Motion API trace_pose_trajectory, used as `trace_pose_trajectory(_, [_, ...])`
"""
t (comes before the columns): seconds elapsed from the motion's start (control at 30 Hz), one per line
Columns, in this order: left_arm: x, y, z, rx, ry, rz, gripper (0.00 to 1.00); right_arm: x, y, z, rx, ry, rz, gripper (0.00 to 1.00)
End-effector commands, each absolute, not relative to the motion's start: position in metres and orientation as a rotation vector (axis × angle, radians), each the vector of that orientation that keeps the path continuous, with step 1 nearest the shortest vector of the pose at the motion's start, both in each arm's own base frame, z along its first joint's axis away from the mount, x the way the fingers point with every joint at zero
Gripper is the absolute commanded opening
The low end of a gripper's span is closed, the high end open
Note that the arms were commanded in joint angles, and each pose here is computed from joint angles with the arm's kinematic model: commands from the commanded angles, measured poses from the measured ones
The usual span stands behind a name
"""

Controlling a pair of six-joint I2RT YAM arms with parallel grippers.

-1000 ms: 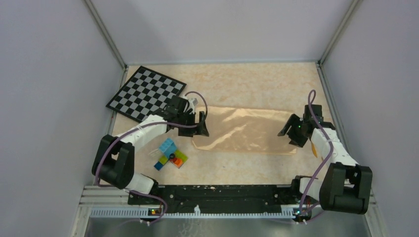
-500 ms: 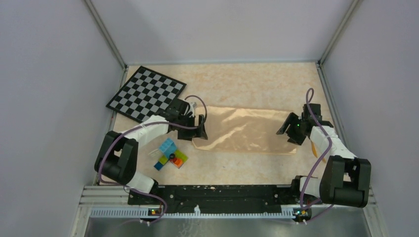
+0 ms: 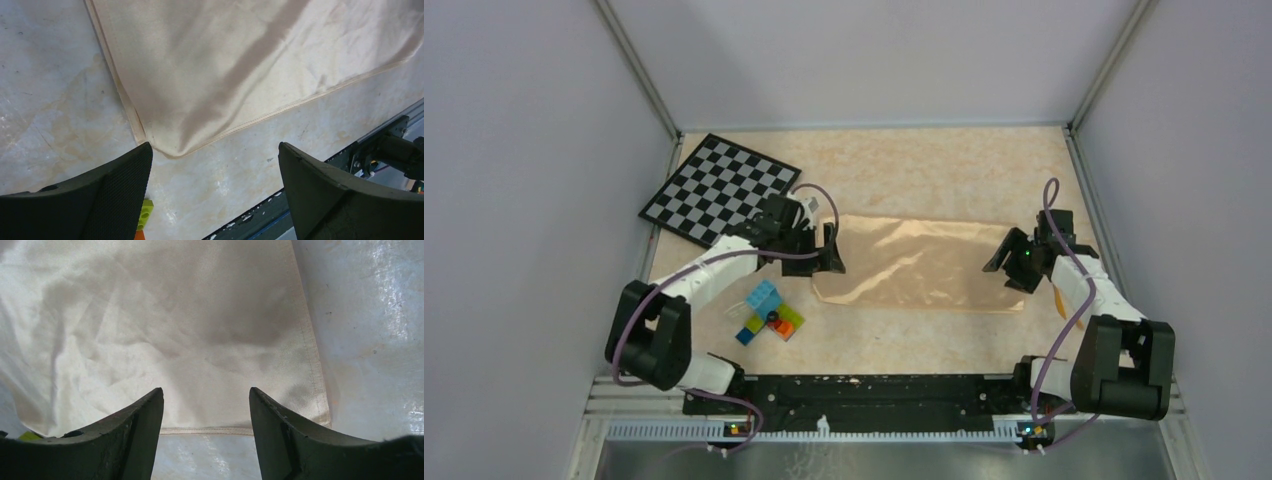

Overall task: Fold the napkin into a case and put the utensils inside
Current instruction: Fold the napkin flat at the center of the board, then smooth out the rectangle-folded napkin at the center of the board.

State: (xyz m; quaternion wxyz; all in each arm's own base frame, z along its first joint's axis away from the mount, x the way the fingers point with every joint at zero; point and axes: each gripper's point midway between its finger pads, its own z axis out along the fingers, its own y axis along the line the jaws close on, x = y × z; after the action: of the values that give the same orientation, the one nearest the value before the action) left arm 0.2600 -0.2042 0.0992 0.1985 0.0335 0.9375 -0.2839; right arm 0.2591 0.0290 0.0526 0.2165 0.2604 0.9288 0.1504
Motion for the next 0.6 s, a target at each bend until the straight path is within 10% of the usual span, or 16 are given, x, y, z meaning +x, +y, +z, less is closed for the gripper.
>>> trace_pose_trajectory(0.0, [0.269,-0.205,0.079,0.091,2.685,-0.757,0.99,0.264,0.034,0.055,0.694,2.555,0.447,0.63])
trace_pose_trajectory(0.57, [0.251,-0.216,0.126,0.038,2.551,-0.947,0.96,0.265,0.032,0.053,0.692,2.557,0.431,0.62])
